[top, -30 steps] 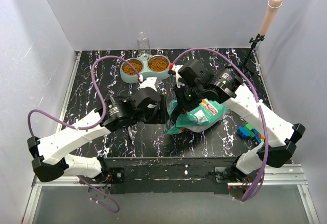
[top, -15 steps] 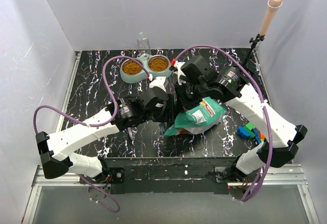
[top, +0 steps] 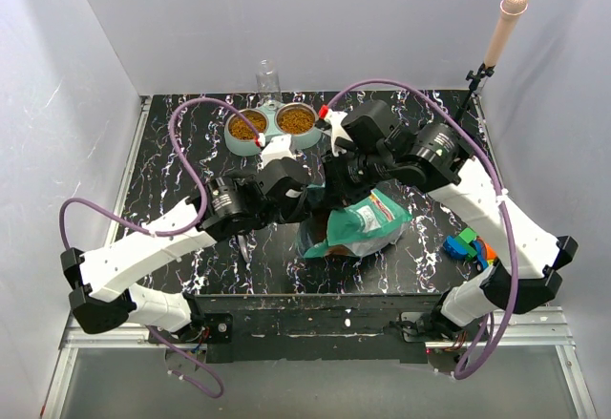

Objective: Serve the pet food

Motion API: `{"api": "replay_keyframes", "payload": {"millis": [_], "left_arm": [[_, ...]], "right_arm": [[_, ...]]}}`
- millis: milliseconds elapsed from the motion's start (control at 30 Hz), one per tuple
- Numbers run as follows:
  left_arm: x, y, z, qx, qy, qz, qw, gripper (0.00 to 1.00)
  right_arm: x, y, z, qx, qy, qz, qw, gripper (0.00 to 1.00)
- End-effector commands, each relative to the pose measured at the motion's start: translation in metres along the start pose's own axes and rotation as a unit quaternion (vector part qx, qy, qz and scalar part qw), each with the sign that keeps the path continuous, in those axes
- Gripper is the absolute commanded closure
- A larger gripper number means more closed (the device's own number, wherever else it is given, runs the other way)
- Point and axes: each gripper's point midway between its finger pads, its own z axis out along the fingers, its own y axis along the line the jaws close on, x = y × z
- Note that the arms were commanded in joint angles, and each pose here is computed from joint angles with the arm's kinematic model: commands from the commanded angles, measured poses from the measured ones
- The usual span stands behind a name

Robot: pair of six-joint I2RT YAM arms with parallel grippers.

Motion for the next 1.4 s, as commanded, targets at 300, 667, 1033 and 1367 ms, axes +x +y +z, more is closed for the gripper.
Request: {"api": "replay_keyframes", "payload": {"millis": [300,667,1033,1367], "left_arm": [[-0.067,0.030,-0.076,-0.079,-0.097,-0.246,0.961,1.00],[-0.072,0.013,-0.081,-0.067,-0.081,-0.350,0.931,1.00],[-0.086,0.006,-0.089,-0.049,-0.095,-0.400,0.910,1.00],[-0.090,0.017,-0.097,-0.064,-0.110,-0.389,0.913,1.00]], "right_arm": [[-0.005,0.029,-0.050,-0.005,-0.134,-0.186,0.973,0.17],[0.007,0.061,-0.055,-0.093,-0.261,-0.301,0.913,0.15],[-0.017,0.047,-0.015,0.056,-0.358,-0.360,0.860,0.18],[-0.010,0.012,-0.015,0.130,-0.349,-0.401,0.837,0.22]]}}
